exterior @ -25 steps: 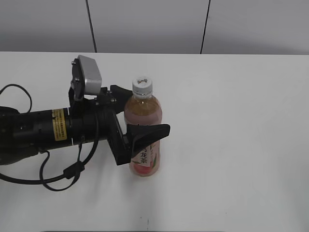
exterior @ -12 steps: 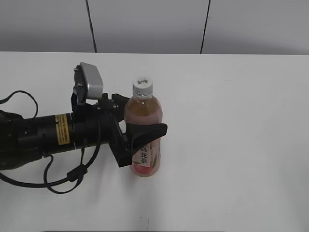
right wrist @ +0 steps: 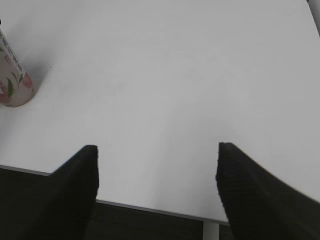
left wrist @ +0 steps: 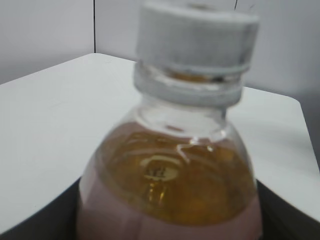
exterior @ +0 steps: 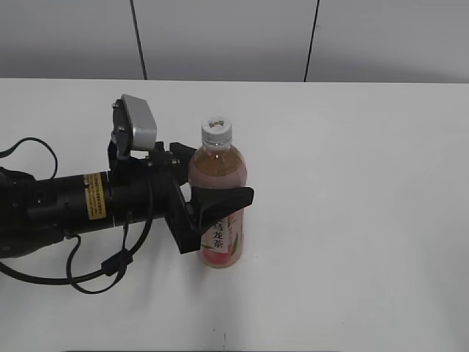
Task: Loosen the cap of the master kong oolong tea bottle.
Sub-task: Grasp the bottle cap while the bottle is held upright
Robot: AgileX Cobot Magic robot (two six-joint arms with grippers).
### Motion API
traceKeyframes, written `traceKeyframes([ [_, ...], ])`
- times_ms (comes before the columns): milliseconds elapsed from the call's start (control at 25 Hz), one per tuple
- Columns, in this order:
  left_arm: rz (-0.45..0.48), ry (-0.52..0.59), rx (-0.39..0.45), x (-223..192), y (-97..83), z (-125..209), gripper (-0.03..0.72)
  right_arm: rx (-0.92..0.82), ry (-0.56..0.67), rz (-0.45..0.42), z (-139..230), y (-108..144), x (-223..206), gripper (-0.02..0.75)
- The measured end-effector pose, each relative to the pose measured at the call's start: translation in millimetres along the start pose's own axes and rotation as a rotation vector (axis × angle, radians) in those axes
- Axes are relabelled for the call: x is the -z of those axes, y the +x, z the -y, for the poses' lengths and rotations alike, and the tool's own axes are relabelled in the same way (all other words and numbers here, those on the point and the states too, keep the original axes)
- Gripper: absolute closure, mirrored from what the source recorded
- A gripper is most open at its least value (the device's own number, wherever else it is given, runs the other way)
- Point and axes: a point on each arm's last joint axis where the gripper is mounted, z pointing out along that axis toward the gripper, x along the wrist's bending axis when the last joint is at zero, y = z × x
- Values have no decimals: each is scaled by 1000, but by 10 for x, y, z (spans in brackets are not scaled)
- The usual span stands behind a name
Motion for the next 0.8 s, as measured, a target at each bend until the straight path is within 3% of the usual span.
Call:
traceKeyframes([
  [560,-1,0,0,0,1,0,230,-6,9,-10,-17,2,-17,183],
  [800,-2,-1,1,0,1,-1,230,14,66,-45,-267,-54,-252,192],
])
